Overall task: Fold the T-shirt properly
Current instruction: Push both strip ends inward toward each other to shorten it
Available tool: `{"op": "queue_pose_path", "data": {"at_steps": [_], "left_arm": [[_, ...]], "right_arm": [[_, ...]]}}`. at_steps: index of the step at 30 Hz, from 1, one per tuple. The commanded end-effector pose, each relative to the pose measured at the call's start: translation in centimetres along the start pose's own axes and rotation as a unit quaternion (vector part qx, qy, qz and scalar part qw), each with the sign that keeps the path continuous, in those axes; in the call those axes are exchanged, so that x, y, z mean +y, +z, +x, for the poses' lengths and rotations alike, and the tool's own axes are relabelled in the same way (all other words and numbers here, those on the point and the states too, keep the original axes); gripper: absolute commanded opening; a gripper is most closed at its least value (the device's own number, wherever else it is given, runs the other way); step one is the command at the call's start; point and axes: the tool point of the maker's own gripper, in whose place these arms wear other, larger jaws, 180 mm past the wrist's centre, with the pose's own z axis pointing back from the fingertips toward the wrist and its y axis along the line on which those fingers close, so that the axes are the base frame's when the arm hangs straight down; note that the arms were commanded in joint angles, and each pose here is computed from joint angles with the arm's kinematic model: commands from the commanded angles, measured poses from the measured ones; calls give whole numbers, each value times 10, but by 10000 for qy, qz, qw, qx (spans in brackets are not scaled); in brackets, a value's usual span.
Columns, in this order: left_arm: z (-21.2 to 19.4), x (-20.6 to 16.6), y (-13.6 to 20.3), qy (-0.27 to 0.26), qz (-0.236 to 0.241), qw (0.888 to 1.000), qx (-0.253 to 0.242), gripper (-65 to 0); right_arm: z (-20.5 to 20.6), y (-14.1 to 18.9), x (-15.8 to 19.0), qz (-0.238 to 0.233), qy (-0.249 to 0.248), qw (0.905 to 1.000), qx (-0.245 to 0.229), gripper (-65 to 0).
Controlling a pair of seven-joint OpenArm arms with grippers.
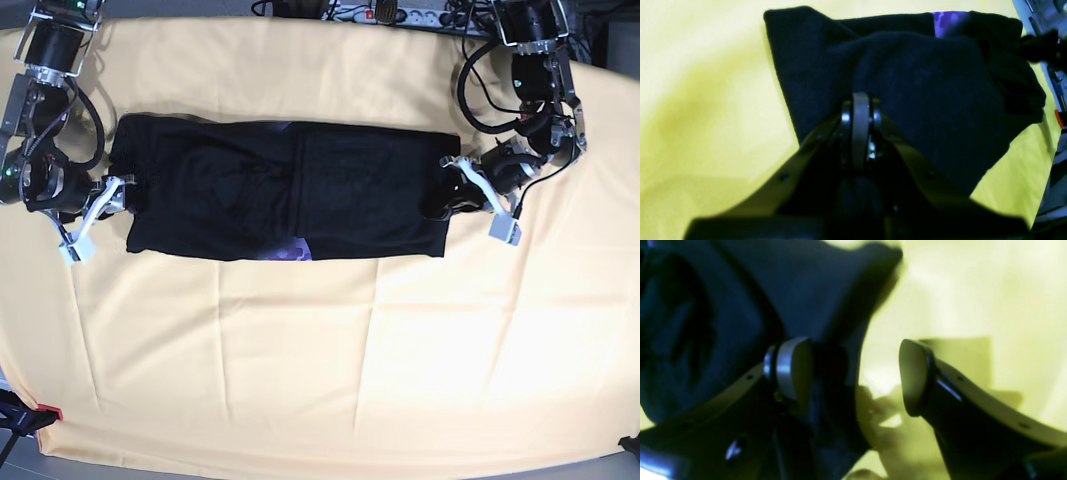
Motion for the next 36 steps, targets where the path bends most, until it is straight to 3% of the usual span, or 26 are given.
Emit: {"op": "queue_pose_path", "data": {"at_steps": [1, 8, 16, 27, 33, 36], "left_arm": [[9, 1, 2, -119, 7, 9999, -43, -650], [9, 1, 2, -110, -6, 9999, -55, -650], [12, -4, 2, -15, -141, 9998, -142, -650], [10, -5, 2, -11, -143, 9999, -94, -650], [10, -4, 2, -13, -144, 9999, -95, -650], [14, -7, 2, 44, -225, 9996, -183, -650]], "right_arm": [[12, 11, -4, 26, -17, 9996, -294, -228], [-8, 29, 13, 872, -567, 9906, -888, -228], [-18, 5, 20, 1292, -1324, 9722, -1437, -228], [-16, 11, 52, 2477, -1547, 9454, -1446, -228], [-15, -2, 63, 2486, -1437, 9482, -1357, -237], [-11, -5, 54, 2224, -1431, 9526, -1507, -367]]}}
